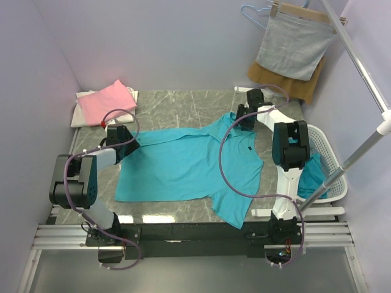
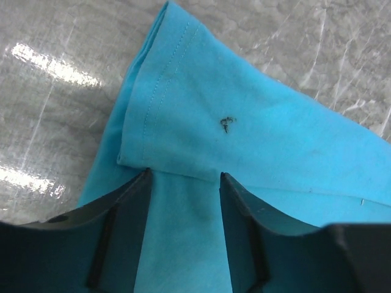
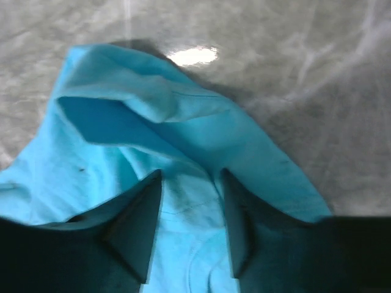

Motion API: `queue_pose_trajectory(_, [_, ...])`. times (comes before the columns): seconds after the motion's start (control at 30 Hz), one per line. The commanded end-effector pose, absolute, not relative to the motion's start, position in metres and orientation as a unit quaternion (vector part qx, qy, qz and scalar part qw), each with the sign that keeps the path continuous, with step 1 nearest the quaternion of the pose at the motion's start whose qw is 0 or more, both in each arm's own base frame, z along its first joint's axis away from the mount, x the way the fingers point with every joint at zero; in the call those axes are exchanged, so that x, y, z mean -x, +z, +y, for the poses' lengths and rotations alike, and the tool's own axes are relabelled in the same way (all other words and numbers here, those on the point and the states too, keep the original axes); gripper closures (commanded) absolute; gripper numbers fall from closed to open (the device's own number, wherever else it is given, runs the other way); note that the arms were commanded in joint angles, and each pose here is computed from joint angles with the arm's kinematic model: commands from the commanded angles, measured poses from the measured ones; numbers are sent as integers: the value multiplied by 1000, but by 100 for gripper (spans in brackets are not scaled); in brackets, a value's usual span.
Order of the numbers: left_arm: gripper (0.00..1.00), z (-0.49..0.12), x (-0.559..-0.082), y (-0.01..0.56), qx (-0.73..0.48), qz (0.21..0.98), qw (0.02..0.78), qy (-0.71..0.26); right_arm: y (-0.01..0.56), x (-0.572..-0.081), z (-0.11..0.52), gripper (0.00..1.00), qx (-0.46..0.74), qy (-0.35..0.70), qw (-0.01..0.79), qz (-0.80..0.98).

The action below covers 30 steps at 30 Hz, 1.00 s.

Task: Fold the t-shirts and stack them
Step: Grap the side of the flattened tshirt furthest away from the robot with both arms

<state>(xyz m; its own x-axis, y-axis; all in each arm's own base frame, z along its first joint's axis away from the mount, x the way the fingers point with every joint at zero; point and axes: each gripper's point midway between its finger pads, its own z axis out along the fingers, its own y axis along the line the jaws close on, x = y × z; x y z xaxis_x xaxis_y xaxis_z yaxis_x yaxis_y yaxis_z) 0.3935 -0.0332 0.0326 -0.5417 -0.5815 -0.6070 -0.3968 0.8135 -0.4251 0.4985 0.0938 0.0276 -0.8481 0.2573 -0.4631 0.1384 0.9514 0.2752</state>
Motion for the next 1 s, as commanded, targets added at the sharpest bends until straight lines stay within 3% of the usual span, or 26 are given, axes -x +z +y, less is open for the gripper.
queue_pose_trajectory(0.0, [51,-36,-403,35,275,868,395,-124,39,-508,105,61,-88,150,266,948])
queue_pose_trajectory(0.1, [58,-35,-404,35,274,868,395,-123,38,-507,104,80,-87,149,264,949])
queue_pose_trajectory(0.3, [76,-33,-404,39,275,867,398,-119,51,-504,104,100,-83,154,284,943])
queue_pose_trajectory(0.33, [85,-33,-404,41,274,867,400,-117,52,-503,104,100,-82,155,284,943])
queue_pose_trajectory(0.43, [98,-30,-405,47,273,865,406,-112,63,-503,103,100,-81,157,301,937])
queue_pose_trajectory(0.47, [99,-30,-404,48,274,865,406,-111,63,-502,101,100,-82,151,300,938])
queue_pose_trajectory(0.53, [99,-29,-405,49,274,864,408,-110,60,-502,97,88,-85,137,292,943])
queue_pose_trajectory(0.6, [92,-29,-404,47,276,866,404,-108,60,-504,92,78,-89,124,296,943])
queue_pose_trajectory(0.63, [71,-28,-404,47,276,867,402,-106,59,-504,91,74,-91,121,295,943])
queue_pose_trajectory(0.7, [55,-28,-406,49,276,865,405,-104,58,-503,92,66,-91,121,295,944])
queue_pose_trajectory(0.73, [41,-26,-405,49,278,864,407,-100,56,-503,91,66,-93,122,294,944])
queue_pose_trajectory(0.83, [28,-23,-407,55,282,859,416,-96,54,-503,93,66,-91,127,290,944])
queue_pose_trajectory(0.97, [29,-24,-410,51,284,862,409,-96,52,-504,95,66,-91,132,288,944])
